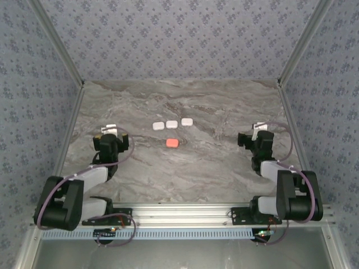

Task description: Insert wireless bluetooth earbuds into charging case

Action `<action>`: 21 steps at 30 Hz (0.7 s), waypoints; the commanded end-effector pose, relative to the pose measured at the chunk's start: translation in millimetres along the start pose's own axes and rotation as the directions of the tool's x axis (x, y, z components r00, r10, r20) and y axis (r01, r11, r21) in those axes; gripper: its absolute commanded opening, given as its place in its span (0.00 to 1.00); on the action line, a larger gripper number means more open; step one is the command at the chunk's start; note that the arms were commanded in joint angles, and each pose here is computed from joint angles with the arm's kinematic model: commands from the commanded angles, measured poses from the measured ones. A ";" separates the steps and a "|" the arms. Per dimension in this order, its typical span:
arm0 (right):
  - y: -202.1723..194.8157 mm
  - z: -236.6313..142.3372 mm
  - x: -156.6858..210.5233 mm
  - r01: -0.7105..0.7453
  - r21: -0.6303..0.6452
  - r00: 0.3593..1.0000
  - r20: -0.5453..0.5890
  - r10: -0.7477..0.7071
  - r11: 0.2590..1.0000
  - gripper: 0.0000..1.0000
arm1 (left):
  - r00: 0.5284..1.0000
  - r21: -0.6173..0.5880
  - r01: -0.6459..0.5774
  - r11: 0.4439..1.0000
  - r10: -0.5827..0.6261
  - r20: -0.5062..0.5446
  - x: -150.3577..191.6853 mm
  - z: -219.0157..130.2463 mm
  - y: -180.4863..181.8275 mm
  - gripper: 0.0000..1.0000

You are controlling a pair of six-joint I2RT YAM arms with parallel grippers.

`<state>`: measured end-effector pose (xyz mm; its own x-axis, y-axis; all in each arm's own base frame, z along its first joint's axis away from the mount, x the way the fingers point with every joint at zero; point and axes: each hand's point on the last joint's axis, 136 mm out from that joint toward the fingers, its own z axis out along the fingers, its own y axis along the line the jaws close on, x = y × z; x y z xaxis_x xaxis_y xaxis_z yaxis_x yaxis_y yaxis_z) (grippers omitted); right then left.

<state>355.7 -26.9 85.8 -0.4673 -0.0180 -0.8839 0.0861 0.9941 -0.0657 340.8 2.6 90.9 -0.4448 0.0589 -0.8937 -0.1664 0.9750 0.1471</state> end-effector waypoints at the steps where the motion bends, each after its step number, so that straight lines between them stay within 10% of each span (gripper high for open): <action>1: 15.8 -0.6 -31.8 0.024 -0.096 0.992 0.122 -0.012 0.995 1.00 | 0.983 0.111 -0.022 0.994 0.001 0.184 -42.6 2.2 -15.4 0.99; 21: 13.0 31.3 -13.2 -0.017 -0.060 0.997 0.070 0.021 0.998 1.00 | 0.992 0.196 0.113 0.974 -0.123 0.041 -21.3 52.9 1.3 0.99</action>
<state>384.7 -14.6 74.9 -0.4219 -0.0158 -0.9065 0.0188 0.9995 -0.0262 396.9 17.1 93.3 -0.3542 -0.0311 -0.9346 -0.0528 0.9985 -0.0132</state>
